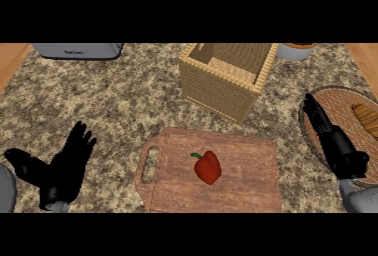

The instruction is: Pick the bell pepper from the cutting board and place it in the basket

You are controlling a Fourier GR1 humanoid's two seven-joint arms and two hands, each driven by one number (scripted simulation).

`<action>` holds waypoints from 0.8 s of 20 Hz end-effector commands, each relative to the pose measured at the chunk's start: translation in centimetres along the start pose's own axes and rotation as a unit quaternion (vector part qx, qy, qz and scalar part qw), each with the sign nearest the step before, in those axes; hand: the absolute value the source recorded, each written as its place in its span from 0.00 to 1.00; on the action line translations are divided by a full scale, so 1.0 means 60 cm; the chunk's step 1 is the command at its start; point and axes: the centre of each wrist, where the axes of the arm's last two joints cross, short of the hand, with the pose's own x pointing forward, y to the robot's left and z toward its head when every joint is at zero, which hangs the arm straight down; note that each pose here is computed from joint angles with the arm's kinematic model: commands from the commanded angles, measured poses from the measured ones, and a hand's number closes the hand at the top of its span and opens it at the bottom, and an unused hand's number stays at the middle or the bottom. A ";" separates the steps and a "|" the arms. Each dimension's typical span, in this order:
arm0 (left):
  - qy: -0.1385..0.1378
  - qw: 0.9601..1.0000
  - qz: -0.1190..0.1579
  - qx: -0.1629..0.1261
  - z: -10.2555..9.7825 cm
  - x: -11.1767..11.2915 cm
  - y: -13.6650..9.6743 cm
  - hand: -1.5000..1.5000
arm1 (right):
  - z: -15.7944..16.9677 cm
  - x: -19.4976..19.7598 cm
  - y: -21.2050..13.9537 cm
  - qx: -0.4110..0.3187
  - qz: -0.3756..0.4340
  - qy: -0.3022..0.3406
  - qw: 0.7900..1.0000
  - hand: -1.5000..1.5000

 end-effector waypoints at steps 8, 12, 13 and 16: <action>-0.247 0.930 -0.236 -0.140 -0.024 0.157 -0.037 0.50 | 0.040 0.146 0.343 0.396 -0.273 -0.087 0.873 1.00; -0.253 0.917 -0.278 -0.132 -0.042 0.151 -0.008 0.50 | 0.101 0.215 0.450 0.408 -0.233 -0.117 0.875 0.00; -0.262 0.916 -0.276 -0.125 -0.036 0.165 -0.013 0.50 | 0.110 0.225 0.456 0.385 -0.205 -0.138 0.889 0.00; -0.252 0.918 -0.285 -0.112 -0.052 0.156 -0.005 0.50 | 0.096 0.286 0.454 0.339 -0.114 -0.197 0.913 0.00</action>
